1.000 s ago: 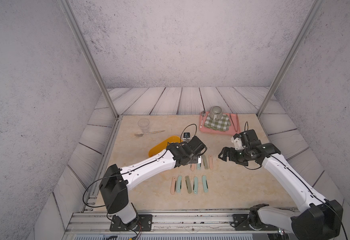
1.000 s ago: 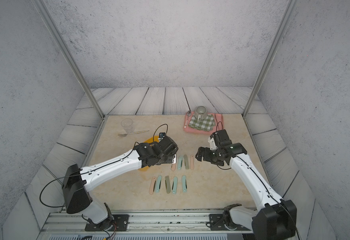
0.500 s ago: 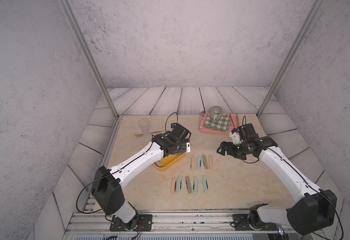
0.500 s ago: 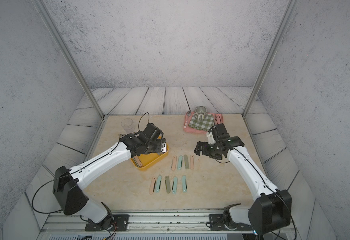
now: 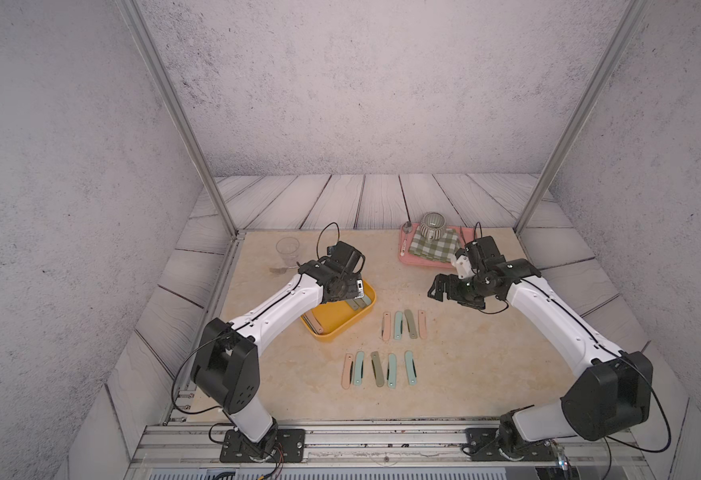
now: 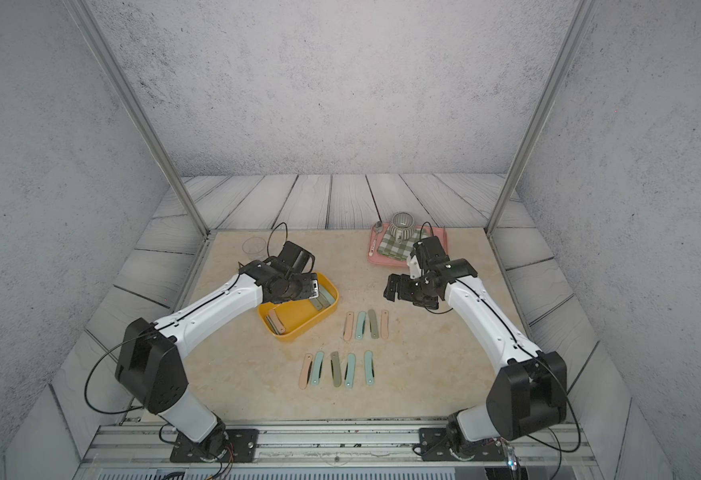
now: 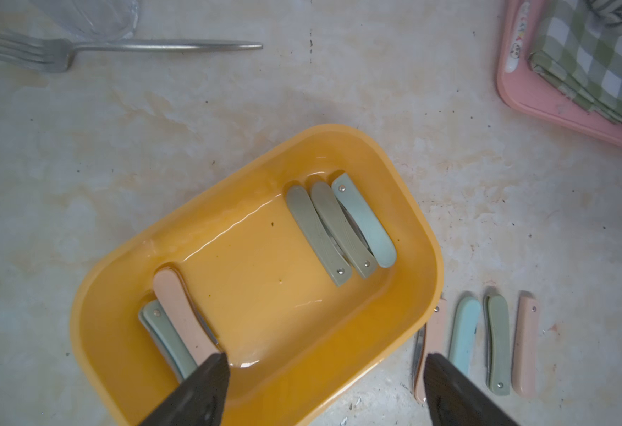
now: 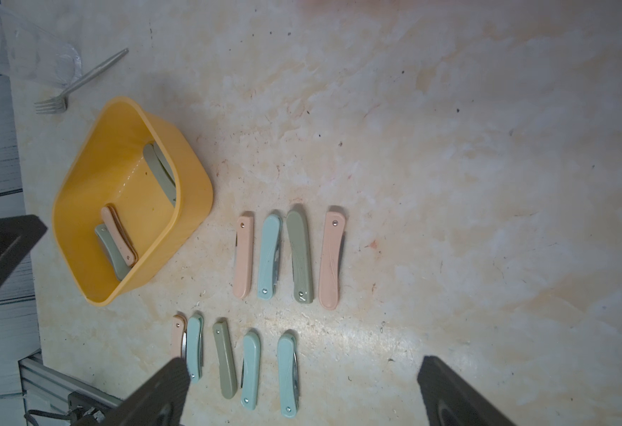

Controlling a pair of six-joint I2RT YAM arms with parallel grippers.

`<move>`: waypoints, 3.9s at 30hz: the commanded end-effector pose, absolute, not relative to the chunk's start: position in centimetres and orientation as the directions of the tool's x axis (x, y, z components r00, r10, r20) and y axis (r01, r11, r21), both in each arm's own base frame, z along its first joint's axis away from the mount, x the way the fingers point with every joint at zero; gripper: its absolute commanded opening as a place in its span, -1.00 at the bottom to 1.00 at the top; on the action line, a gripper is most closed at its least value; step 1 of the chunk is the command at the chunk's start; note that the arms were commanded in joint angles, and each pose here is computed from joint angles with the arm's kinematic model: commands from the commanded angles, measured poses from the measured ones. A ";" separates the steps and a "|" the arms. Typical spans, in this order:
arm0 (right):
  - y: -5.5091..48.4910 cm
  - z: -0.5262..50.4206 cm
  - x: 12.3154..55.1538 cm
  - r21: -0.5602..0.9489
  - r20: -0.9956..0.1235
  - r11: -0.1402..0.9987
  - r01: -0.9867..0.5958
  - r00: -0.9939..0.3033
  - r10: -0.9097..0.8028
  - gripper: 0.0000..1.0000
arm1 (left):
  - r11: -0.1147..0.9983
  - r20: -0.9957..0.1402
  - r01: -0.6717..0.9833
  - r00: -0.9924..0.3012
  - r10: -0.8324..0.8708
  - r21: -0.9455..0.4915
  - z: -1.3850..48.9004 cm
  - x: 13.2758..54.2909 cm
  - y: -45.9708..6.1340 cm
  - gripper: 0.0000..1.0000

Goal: Take the fruit knife out of the storage box
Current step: Place the fruit knife at the center of the board, then pick up the fruit knife from the storage box.

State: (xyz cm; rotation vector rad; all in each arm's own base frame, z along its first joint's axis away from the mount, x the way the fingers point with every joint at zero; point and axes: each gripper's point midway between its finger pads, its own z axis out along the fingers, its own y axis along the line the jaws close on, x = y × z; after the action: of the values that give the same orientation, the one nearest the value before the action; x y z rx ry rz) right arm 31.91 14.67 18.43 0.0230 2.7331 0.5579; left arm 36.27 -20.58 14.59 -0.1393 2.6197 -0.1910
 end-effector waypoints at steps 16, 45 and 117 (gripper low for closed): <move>15.7 17.8 33.5 0.329 -0.305 0.940 -0.089 -0.952 0.017 0.98 | 0.962 -0.320 -0.191 -0.915 -0.246 -0.194 6.1 41.0 -20.5 0.27; 16.1 17.1 33.7 0.337 -0.288 0.937 -0.091 -0.958 0.010 0.98 | 0.975 -0.259 -0.188 -0.942 -0.214 -0.122 1.6 40.5 -20.0 -0.28; 16.8 16.5 33.8 0.362 -0.266 0.927 -0.103 -0.964 -0.003 0.98 | 0.980 -0.225 -0.175 -0.955 -0.192 -0.094 0.1 39.0 -19.3 -0.12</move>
State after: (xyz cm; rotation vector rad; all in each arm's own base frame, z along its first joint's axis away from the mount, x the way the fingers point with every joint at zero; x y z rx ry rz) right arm 33.62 16.27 16.26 -0.0623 2.8244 0.5296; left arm 40.07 -20.19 2.04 -0.2628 2.8357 -0.1647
